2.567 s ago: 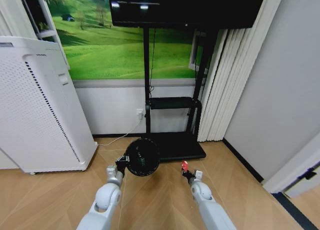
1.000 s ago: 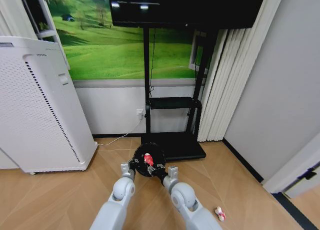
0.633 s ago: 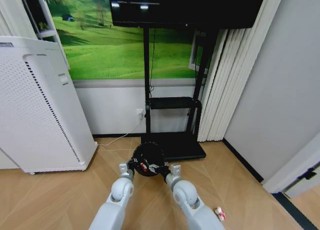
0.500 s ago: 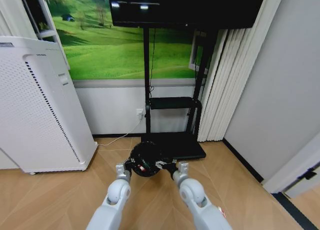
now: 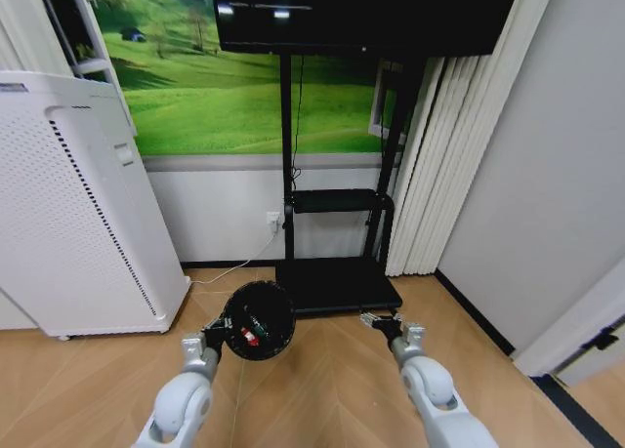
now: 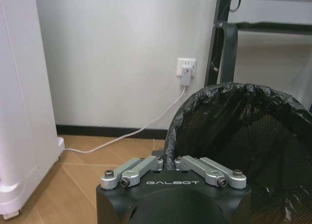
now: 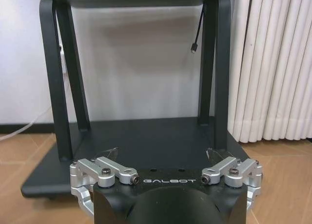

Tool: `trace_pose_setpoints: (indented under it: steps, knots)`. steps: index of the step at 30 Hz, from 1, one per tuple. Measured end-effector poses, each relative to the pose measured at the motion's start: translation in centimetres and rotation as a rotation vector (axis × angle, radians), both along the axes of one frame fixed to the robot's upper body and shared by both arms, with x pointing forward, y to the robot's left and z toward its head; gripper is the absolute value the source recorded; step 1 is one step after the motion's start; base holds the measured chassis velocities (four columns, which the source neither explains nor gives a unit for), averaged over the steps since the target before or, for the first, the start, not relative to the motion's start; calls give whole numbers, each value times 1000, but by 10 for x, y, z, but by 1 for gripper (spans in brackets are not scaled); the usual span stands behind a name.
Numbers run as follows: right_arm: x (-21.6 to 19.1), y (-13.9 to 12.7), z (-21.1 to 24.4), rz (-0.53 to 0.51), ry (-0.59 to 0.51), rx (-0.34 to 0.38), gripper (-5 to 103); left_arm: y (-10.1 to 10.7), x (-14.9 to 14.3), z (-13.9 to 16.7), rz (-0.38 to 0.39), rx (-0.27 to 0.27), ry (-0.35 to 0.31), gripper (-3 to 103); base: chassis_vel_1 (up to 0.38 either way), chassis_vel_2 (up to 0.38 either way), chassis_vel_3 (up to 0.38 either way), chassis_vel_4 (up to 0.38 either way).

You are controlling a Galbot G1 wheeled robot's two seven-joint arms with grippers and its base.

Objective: Pick up the trash bin and place the garbage on the floor into it.

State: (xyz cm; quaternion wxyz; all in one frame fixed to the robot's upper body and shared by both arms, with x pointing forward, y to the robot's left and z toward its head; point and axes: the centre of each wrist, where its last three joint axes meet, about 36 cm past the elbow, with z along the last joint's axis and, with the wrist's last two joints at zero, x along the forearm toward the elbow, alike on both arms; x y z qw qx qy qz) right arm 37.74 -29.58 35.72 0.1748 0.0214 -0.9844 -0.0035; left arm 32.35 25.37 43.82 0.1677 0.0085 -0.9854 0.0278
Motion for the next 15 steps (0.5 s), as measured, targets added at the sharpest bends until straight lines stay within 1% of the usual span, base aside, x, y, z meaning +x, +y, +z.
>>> trace_pose_setpoints:
  steps: [1, 3, 5, 6, 8, 11, 15]
  knots:
    - [-4, -4, -6, 6, 10, -10, 100, 3, -5, 6, 0, 5, -8, 4, 0, 0, 0, 0]
    - [-6, -5, -9, 9, 15, -12, 100, 5, -8, 10, 1, 6, -12, 4, 0, 0, 0, 0]
    - [-7, 1, -15, 17, 19, -14, 100, 7, -10, 17, 7, 2, -23, 4, 0, 0, 0, 0]
    - [-7, 1, -15, 17, 19, -14, 100, 7, -10, 17, 7, 2, -23, 4, 0, 0, 0, 0]
    - [-5, 11, -18, 31, 19, -9, 100, 6, -8, 20, 15, -11, -26, 4, 0, 0, 0, 0]
    - [-3, 17, -18, 39, 18, -5, 100, 7, -7, 21, 22, -11, -29, 4, 0, 0, 0, 0]
    - [-3, 24, -19, 53, 24, -10, 100, 10, -8, 21, 32, -10, -30, 4, -24, -83, 45, 79]
